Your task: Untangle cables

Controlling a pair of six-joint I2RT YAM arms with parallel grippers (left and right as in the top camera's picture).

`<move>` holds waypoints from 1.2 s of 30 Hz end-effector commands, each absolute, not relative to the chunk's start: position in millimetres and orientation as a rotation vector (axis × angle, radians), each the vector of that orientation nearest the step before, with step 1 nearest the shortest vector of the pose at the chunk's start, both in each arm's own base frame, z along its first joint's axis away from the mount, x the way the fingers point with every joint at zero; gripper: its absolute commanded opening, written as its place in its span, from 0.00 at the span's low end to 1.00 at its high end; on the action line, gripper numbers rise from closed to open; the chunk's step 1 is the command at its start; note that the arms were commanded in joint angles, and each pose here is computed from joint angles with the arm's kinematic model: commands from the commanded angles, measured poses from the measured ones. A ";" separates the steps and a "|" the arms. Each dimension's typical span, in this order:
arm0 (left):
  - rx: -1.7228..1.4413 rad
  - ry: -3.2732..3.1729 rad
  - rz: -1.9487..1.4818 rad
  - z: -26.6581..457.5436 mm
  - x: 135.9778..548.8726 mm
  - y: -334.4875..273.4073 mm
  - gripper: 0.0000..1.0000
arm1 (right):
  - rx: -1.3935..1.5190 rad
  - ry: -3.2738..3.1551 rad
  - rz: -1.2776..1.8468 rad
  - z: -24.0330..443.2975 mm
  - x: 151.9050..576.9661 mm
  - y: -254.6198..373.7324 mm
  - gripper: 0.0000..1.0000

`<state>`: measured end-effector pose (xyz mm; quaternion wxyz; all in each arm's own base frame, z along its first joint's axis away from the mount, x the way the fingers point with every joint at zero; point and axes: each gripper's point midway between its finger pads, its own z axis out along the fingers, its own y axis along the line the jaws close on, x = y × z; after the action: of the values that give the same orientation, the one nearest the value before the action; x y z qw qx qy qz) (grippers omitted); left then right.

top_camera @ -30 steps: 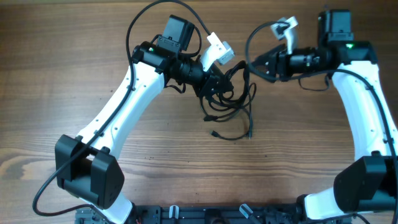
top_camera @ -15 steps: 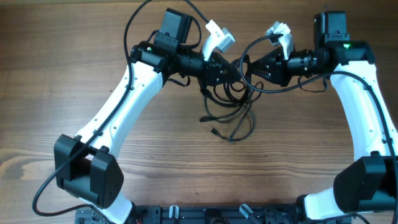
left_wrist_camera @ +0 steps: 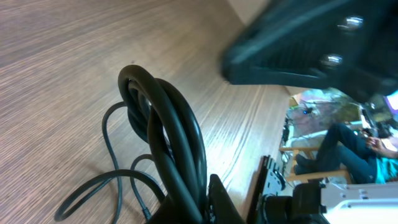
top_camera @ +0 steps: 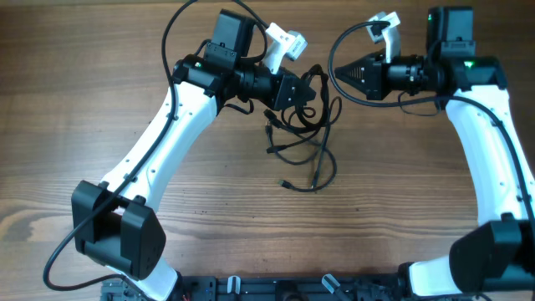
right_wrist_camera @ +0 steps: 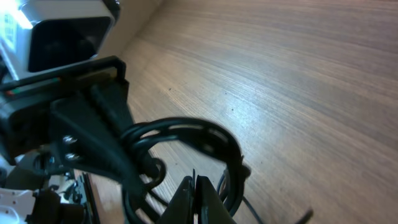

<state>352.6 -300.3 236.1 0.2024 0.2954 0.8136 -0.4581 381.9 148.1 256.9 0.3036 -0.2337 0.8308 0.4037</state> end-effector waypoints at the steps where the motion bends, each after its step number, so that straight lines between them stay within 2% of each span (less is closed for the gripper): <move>1: 0.716 2.338 -1.230 233.0 361.1 -296.1 0.04 | -0.596 2.245 0.984 260.7 376.6 142.5 0.13; 4: 0.543 2.427 -1.204 227.9 369.8 -291.3 0.04 | -0.692 2.222 0.952 257.2 371.3 142.8 0.47; 6: 0.661 2.346 -1.324 240.9 357.9 -301.2 0.04 | -0.775 2.186 0.920 256.1 369.2 143.8 0.53; 11: 0.868 2.117 -1.649 277.1 329.4 -303.0 0.04 | -0.927 2.110 0.869 254.9 364.5 149.3 0.49; 14: 0.859 2.060 -1.757 289.9 328.3 -291.0 0.04 | -1.000 2.051 0.856 257.5 363.0 154.7 0.44; 19: 0.805 2.034 -1.826 298.0 334.2 -271.6 0.04 | -1.017 1.966 0.879 269.4 367.7 160.7 0.38; 24: 0.806 2.027 -1.844 299.7 332.7 -271.2 0.04 | -1.051 1.823 0.980 290.5 363.6 172.9 0.37; 33: 0.795 2.037 -1.877 301.6 329.7 -272.9 0.04 | -1.092 1.778 0.974 293.3 362.1 179.2 0.31; 36: 0.822 2.036 -1.889 301.6 323.2 -280.5 0.04 | -1.121 1.752 0.975 295.3 360.1 188.3 0.23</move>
<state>335.0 -273.1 293.1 0.1368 0.2688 0.7153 -0.6304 368.7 177.2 281.3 0.3965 -0.4224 0.7223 0.3777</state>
